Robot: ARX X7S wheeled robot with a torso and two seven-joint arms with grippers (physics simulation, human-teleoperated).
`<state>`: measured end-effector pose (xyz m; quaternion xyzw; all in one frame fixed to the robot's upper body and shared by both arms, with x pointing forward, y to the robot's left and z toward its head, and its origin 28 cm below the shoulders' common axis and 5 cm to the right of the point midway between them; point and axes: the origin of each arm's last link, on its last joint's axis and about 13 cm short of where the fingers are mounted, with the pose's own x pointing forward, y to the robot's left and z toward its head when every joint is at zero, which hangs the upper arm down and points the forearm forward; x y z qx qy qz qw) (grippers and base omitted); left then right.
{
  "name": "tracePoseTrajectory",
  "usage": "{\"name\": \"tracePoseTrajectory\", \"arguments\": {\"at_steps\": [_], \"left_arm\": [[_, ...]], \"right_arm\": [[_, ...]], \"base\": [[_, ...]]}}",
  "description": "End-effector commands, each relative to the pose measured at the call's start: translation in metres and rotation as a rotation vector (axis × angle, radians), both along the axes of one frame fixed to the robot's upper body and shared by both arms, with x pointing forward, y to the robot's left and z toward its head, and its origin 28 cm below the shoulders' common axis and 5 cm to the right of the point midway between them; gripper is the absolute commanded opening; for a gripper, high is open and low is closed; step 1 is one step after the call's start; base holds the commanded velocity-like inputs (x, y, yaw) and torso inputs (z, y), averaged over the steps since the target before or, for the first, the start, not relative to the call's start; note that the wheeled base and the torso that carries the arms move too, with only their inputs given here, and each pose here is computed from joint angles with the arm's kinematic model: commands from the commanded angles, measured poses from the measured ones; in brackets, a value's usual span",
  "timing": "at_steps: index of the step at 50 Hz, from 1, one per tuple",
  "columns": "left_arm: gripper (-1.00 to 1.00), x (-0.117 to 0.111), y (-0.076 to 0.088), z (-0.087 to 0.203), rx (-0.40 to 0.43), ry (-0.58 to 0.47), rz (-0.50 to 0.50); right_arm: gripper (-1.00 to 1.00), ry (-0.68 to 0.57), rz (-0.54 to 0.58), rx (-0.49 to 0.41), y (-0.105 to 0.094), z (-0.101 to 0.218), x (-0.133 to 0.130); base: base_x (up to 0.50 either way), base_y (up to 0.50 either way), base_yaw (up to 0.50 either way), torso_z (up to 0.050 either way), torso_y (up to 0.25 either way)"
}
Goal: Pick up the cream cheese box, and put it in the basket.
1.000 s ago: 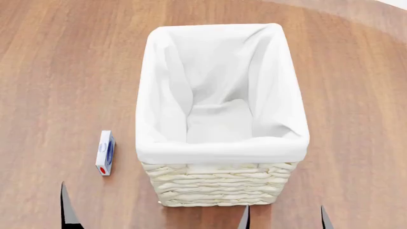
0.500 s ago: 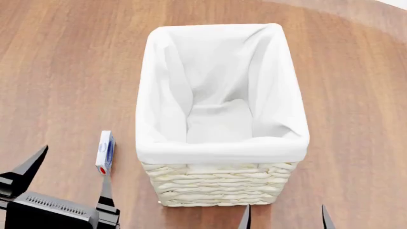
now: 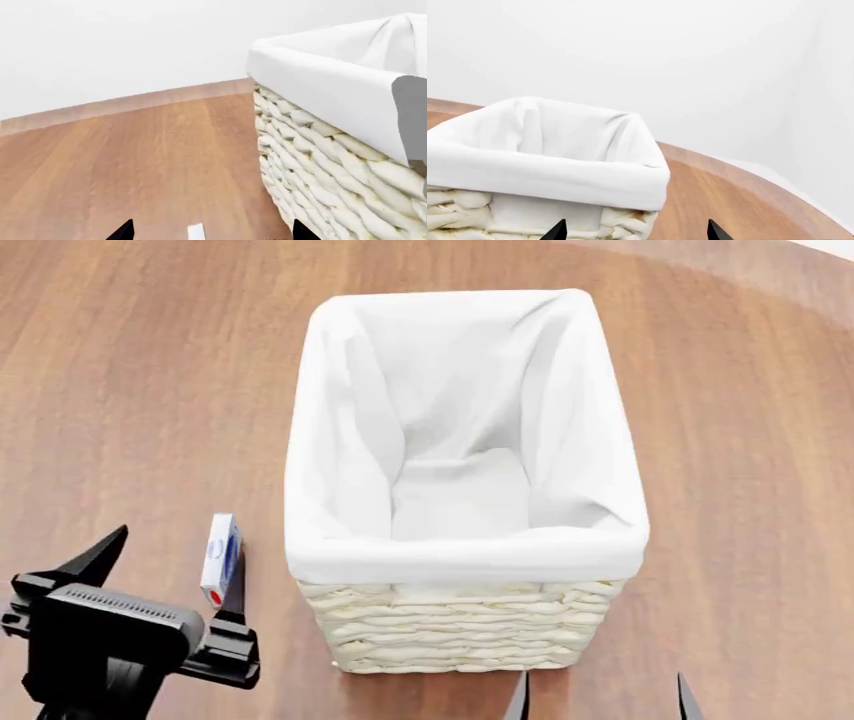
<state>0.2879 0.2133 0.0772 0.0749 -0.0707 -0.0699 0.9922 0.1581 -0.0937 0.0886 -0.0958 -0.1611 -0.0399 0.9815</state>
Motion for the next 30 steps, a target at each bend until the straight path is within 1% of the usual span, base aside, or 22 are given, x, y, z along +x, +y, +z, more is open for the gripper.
{"name": "tracePoseTrajectory", "arguments": {"at_steps": [1, 5, 10, 11, 15, 18, 30], "left_arm": [[1.00, 0.015, 0.000, -0.009, -0.066, 0.054, 0.009], [1.00, 0.016, -0.002, -0.014, -0.080, 0.080, 0.002], [1.00, 0.015, -0.004, -0.015, -0.084, 0.085, 0.000], [1.00, 0.013, -0.008, -0.016, -0.081, 0.086, -0.016], [1.00, 0.015, -0.010, -0.017, -0.063, 0.111, -0.002], [1.00, 0.018, -0.012, -0.019, -0.018, 0.160, 0.006], [1.00, 0.026, -0.016, -0.016, -0.005, 0.161, -0.002]], "right_arm": [[1.00, -0.001, 0.001, 0.005, 0.000, 0.000, -0.001], [1.00, -0.001, 0.002, 0.005, 0.000, 0.000, -0.001], [1.00, -0.001, 0.002, 0.006, 0.000, 0.000, -0.001], [1.00, -0.003, 0.004, 0.005, 0.001, 0.000, -0.002], [1.00, -0.006, 0.003, 0.007, 0.000, 0.001, -0.003], [1.00, -0.005, 0.001, 0.006, 0.000, 0.001, -0.002], [1.00, -0.010, 0.001, 0.009, -0.002, 0.003, -0.003]], "base": [[0.00, 0.00, 0.00, 0.000, 0.000], [0.00, 0.00, 0.00, 0.000, 0.000], [0.00, 0.00, 0.00, 0.000, 0.000], [0.00, 0.00, 0.00, 0.000, 0.000], [0.00, 0.00, 0.00, 0.000, 0.000], [0.00, 0.00, 0.00, 0.000, 0.000], [0.00, 0.00, 0.00, 0.000, 0.000]]}}
